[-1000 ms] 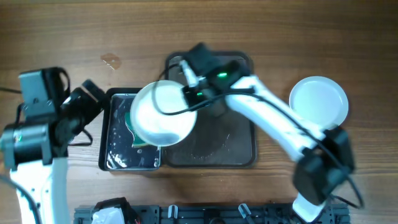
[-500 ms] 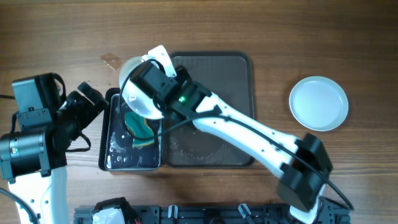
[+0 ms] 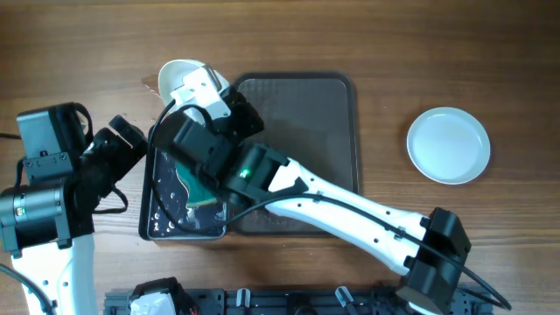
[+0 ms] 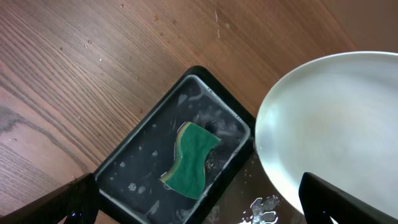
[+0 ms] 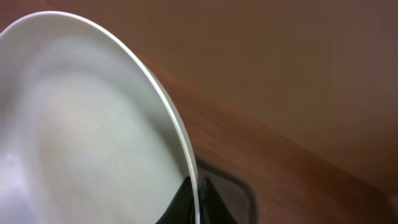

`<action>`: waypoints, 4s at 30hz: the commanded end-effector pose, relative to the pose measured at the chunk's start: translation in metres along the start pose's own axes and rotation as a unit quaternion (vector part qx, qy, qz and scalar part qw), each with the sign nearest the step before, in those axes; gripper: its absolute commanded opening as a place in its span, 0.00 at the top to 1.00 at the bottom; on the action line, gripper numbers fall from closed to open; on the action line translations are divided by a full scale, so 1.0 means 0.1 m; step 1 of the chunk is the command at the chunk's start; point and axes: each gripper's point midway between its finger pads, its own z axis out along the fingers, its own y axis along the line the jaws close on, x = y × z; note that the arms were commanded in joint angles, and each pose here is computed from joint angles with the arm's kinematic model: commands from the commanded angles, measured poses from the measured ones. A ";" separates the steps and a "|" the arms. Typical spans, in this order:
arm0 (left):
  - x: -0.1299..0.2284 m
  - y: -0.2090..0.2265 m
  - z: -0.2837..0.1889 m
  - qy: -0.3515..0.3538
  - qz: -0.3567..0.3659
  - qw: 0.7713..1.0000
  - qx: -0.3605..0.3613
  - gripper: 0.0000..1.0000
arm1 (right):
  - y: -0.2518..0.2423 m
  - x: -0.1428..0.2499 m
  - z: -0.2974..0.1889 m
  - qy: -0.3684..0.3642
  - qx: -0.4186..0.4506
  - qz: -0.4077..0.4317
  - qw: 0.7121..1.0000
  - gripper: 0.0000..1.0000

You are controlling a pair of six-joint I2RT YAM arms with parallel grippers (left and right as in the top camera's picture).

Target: Clean dirty plates on tray and stack at the side

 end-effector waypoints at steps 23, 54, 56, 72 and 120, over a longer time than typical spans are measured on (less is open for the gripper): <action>-0.05 -0.01 -0.04 -0.009 -0.001 1.000 0.002 0.00 | -0.07 -0.23 -0.57 -0.054 0.079 -0.038 0.995 0.96; -0.05 -0.01 -0.04 -0.009 -0.001 1.000 0.002 0.00 | -0.08 0.35 0.40 0.194 -0.350 0.261 0.879 0.96; -0.05 -0.01 -0.04 -0.009 -0.001 1.000 0.002 0.00 | -0.65 0.37 0.54 0.204 -0.339 0.330 0.857 0.96; -0.05 -0.01 -0.04 -0.009 -0.001 1.000 0.002 0.00 | -3.51 3.72 0.46 0.398 0.041 0.621 0.674 0.96; -0.05 -0.01 -0.04 -0.009 -0.001 1.000 0.002 0.00 | -2.88 1.73 -1.29 -0.050 -0.049 0.335 0.939 0.00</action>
